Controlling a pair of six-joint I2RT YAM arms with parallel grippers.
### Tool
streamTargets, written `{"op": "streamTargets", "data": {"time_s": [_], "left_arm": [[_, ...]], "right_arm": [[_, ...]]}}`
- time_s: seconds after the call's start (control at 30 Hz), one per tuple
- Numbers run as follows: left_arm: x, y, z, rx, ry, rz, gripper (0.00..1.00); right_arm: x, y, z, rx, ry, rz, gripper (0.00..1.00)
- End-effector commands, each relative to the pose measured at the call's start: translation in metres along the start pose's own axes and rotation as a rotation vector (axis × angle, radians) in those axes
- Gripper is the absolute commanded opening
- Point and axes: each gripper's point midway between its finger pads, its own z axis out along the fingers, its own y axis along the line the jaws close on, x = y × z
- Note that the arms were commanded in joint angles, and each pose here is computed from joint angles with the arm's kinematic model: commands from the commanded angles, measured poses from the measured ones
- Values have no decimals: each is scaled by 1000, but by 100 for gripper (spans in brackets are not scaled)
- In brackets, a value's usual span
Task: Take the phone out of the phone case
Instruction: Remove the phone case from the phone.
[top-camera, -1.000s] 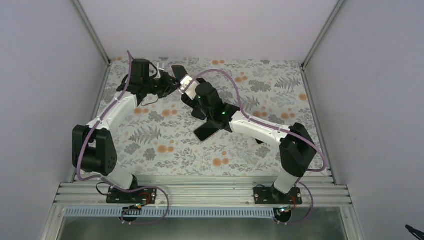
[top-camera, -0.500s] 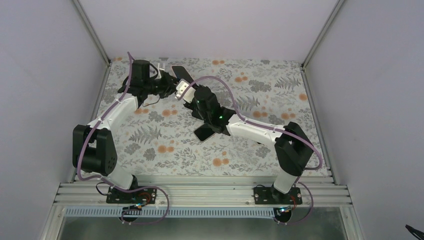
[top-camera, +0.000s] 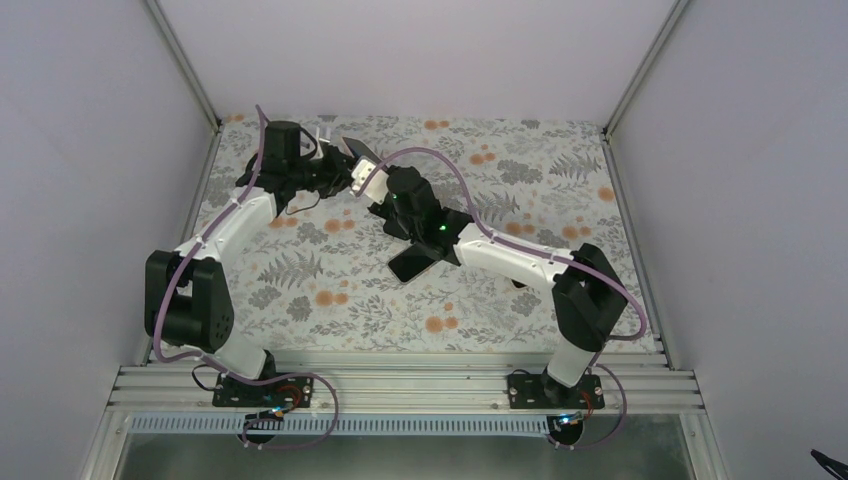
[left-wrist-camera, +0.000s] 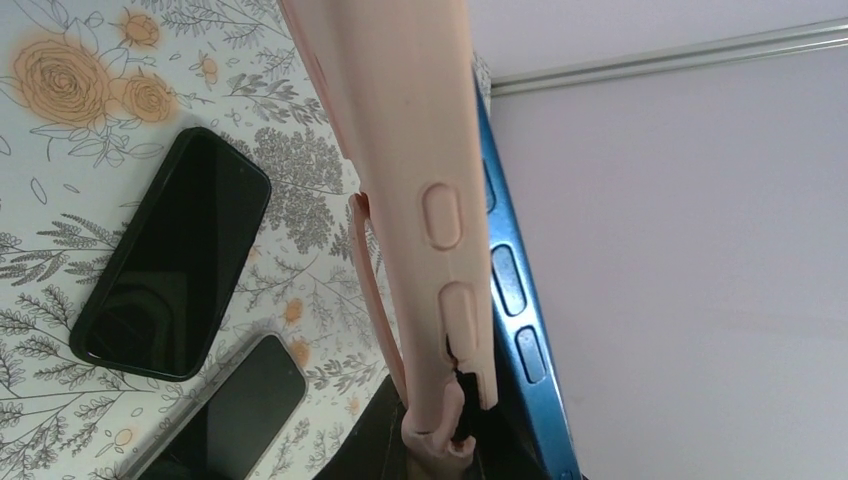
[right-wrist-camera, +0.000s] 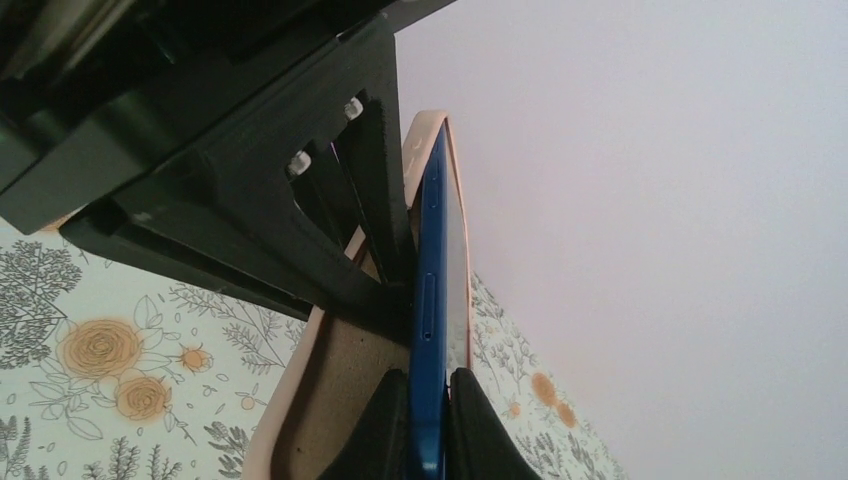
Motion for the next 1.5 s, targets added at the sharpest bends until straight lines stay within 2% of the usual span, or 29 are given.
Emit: {"op": "streamTargets", "data": {"time_s": [0.0,0.67,1.1,1.47], "left_arm": [[6,-5,-14,4,-6,59,2],[8,9,-14,-35,-27,69,2],[10,12,-17,-41,-39,75,2],[9,17,-16,-71,-53,104,2]], "right_arm": [[-12,-91,-13,225,-11,179,4],[-19,-156,-15,307,-34,244,4],[-32,-207,-39,392,-83,277,4],[-27,-208,-38,332,-83,352,4]]}}
